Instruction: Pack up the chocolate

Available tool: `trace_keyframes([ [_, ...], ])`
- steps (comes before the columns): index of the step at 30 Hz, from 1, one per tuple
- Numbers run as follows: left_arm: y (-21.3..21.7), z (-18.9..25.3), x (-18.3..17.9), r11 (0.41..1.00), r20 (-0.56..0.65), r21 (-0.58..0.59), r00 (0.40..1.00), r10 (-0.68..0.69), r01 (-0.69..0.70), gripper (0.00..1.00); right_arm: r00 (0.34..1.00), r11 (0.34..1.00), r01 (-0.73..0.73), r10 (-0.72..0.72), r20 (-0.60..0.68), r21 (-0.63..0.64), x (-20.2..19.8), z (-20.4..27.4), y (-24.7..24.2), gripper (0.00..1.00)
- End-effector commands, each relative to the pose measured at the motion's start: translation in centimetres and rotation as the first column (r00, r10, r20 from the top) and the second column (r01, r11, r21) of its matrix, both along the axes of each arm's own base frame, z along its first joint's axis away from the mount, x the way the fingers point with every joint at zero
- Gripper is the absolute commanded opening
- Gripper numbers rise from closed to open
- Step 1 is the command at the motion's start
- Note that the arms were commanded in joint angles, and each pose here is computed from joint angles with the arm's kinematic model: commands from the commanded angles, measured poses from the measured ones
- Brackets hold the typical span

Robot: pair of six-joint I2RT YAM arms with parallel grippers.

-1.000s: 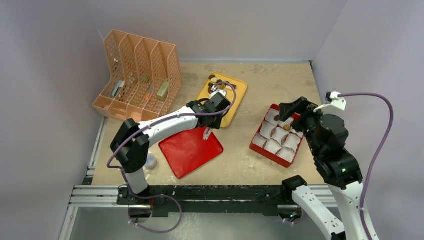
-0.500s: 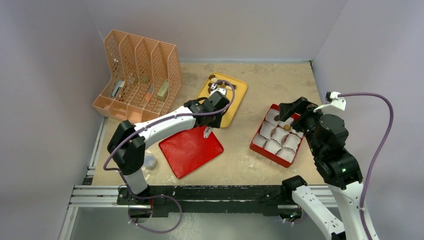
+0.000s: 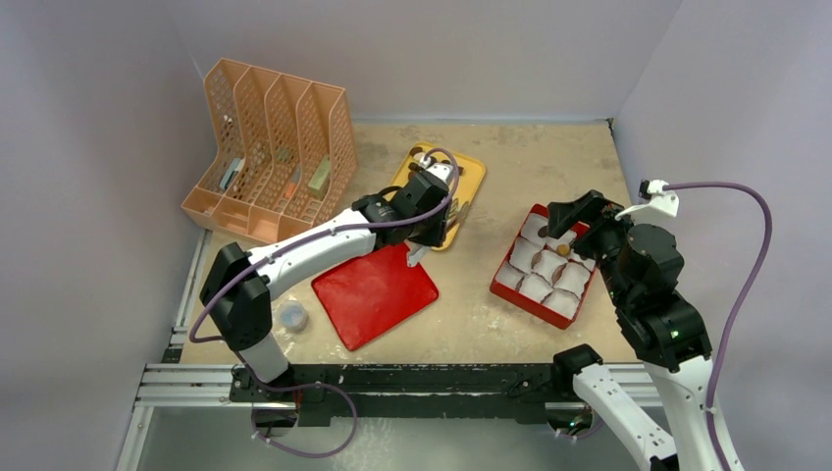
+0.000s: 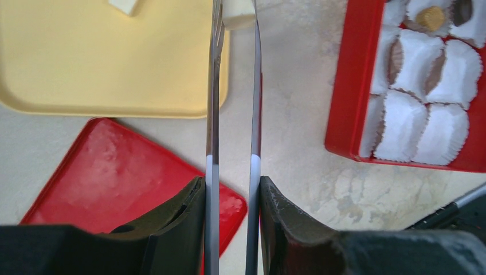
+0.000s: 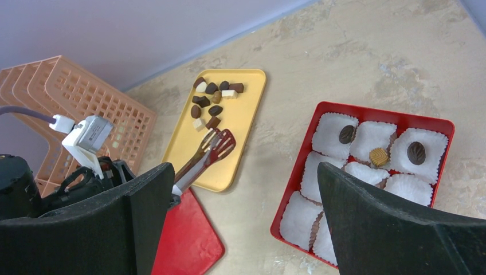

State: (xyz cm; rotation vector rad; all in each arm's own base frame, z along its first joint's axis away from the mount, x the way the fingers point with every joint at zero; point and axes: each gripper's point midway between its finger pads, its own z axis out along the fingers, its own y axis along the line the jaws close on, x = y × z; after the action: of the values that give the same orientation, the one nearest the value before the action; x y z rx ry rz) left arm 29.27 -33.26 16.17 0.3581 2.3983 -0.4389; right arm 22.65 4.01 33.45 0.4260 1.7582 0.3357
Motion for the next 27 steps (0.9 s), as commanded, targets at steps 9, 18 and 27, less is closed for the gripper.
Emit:
trace_keyframes([
  [9, -8.7, 7.5, -4.2, 0.935, 0.161, -0.253, 0.963, -0.215, 0.25, 0.23, 0.999, 1.0, 0.003, -0.004, 0.043, 0.016, 0.2, 1.1, 0.0, 0.96],
  [18, -10.8, 6.0, -5.1, 0.93, 0.157, -0.219, 0.952, -0.264, 0.294, 0.24, 0.999, 1.0, 0.007, -0.008, 0.044, 0.016, -0.1, 1.1, -0.1, 0.96],
  [27, -12.2, 4.2, -5.5, 0.937, 0.159, -0.161, 0.945, -0.286, 0.311, 0.24, 0.999, 1.0, 0.012, -0.012, 0.047, 0.017, -0.4, 1.1, -0.3, 0.96],
])
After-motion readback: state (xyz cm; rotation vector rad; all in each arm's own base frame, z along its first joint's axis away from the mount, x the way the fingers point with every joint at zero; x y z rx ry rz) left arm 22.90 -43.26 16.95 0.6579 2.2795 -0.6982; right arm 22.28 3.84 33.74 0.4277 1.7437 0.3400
